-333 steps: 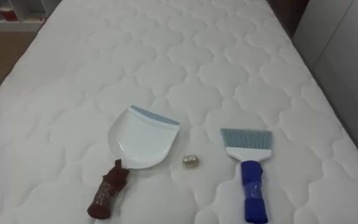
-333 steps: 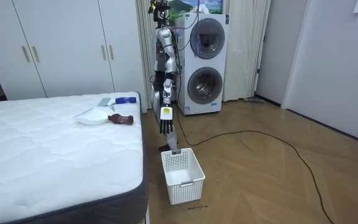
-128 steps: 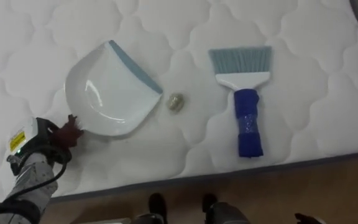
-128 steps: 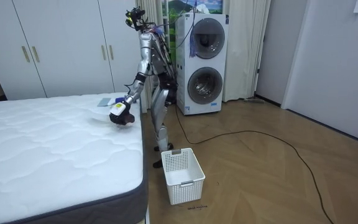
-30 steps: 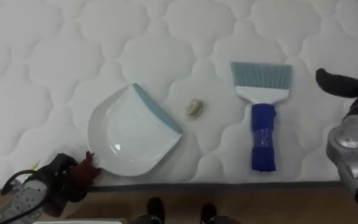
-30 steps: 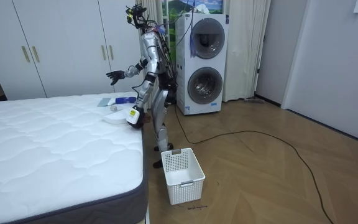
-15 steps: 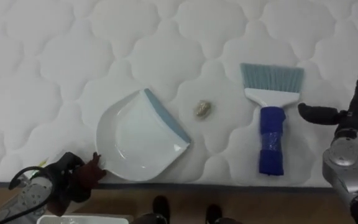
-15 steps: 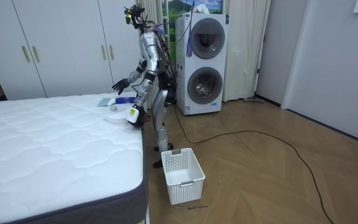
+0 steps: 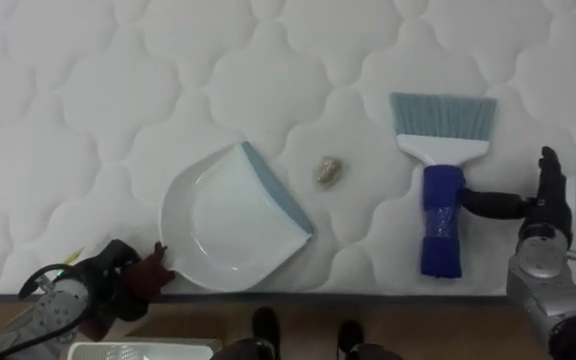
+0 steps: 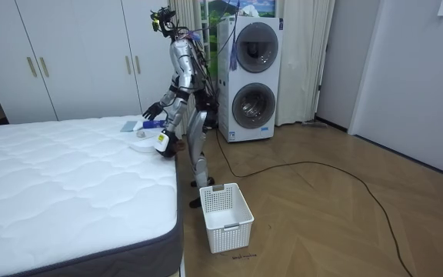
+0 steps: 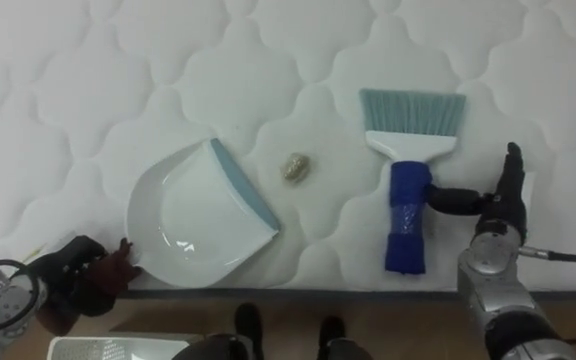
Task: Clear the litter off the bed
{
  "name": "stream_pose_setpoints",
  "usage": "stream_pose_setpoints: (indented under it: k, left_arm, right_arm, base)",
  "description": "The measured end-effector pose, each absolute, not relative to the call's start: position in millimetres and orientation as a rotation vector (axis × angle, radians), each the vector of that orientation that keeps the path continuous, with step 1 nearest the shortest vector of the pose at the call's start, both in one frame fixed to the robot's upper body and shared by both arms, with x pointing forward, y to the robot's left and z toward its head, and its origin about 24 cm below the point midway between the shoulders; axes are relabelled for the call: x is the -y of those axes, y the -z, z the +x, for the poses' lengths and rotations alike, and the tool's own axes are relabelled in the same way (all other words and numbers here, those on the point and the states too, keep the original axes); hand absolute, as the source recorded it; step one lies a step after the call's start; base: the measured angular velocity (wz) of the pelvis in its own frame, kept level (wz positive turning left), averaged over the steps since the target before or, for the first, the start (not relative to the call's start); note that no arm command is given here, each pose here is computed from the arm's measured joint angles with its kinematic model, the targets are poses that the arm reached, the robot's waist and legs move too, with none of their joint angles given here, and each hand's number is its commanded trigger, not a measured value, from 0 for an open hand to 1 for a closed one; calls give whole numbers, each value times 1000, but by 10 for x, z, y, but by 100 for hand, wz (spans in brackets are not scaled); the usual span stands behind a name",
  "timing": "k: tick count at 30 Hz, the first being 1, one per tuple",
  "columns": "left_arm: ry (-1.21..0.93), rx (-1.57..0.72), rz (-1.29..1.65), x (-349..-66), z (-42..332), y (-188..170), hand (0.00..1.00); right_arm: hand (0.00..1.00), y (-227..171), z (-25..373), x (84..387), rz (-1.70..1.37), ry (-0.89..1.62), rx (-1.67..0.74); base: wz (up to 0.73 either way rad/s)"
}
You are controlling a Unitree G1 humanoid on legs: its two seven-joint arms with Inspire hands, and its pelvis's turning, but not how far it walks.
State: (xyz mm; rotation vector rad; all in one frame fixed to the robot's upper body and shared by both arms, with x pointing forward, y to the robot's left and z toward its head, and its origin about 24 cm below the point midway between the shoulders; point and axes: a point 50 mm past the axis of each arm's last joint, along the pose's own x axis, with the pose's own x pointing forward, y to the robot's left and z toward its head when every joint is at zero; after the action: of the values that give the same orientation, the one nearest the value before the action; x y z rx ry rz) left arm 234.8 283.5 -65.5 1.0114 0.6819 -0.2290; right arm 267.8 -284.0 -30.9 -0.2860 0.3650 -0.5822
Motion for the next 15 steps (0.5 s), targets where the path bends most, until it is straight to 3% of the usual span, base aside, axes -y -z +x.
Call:
stream_pose_setpoints:
  k: [15]
  left_arm:
    - [204, -667, 998, -2736, 2330, 714, 100]
  right_arm:
    - [0, 294, 2737, 2698, -213, 564, -344]
  base:
    - [0]
